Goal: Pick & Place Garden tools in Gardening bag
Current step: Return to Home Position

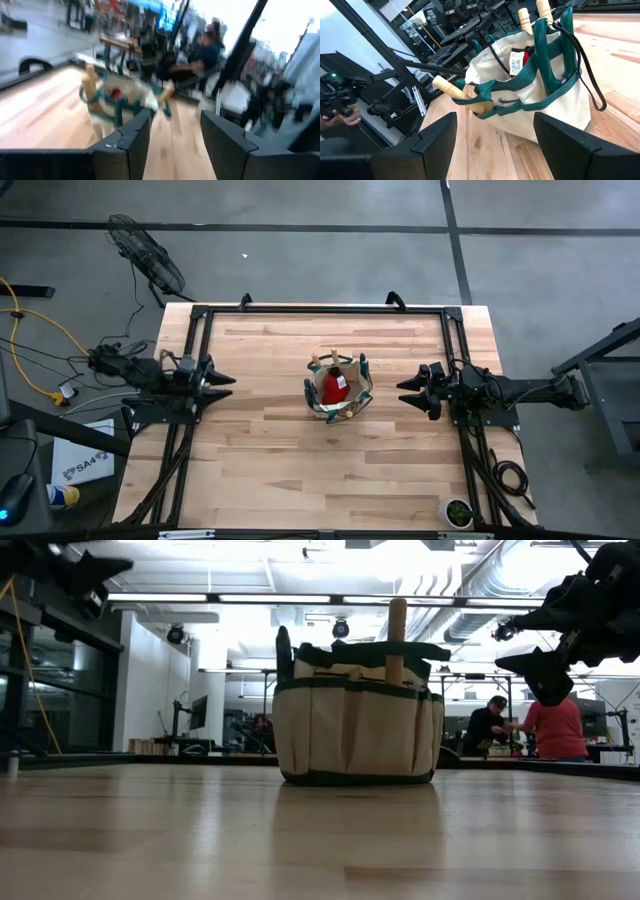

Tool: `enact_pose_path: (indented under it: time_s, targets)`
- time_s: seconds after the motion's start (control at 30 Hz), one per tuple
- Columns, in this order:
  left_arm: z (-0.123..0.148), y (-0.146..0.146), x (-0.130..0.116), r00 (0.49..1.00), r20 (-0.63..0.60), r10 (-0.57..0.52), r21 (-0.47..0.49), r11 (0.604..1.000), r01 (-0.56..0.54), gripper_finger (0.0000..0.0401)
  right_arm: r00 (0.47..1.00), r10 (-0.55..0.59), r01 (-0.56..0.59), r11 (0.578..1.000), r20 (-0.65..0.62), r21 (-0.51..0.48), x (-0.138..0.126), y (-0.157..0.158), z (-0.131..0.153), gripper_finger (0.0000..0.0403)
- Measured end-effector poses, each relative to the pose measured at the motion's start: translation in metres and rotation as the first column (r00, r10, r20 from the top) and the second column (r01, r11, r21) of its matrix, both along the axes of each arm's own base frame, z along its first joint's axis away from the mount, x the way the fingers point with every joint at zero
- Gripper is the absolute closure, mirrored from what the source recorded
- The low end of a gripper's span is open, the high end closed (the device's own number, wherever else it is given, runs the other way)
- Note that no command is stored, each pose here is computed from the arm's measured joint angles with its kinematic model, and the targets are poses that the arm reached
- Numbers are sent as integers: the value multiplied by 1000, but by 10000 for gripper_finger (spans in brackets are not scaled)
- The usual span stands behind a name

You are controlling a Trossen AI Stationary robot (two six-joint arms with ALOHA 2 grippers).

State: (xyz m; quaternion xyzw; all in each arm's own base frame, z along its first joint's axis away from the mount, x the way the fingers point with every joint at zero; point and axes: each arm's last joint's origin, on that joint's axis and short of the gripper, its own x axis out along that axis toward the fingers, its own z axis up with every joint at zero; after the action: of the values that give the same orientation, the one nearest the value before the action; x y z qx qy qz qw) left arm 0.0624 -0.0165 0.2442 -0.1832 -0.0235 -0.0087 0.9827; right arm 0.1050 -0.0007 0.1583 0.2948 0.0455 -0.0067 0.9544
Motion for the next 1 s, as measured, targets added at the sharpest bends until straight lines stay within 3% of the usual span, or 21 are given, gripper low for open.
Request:
enact_pose_path:
  time_s: [0.3, 0.6, 0.73, 1.0]
  targets:
    - [-25, -7, 10, 995, -70, -71, 40, 996, 74, 240, 1000, -1, 1, 1000, -16, 0, 1, 0, -1, 146]
    - [-50, -15, 23, 991, 63, -117, 46, 992, 115, 333, 1000, -1, 1, 1000, -19, 0, 1, 0, -2, 146]
    - [-57, -16, 24, 992, 37, -122, 99, 988, 117, 392, 1000, -1, 1, 1000, -19, 0, 1, 0, -2, 147]
    - [-67, -18, 27, 988, 21, -150, 161, 976, 145, 400, 1000, -1, 1, 1000, -19, 0, 1, 0, -2, 147]
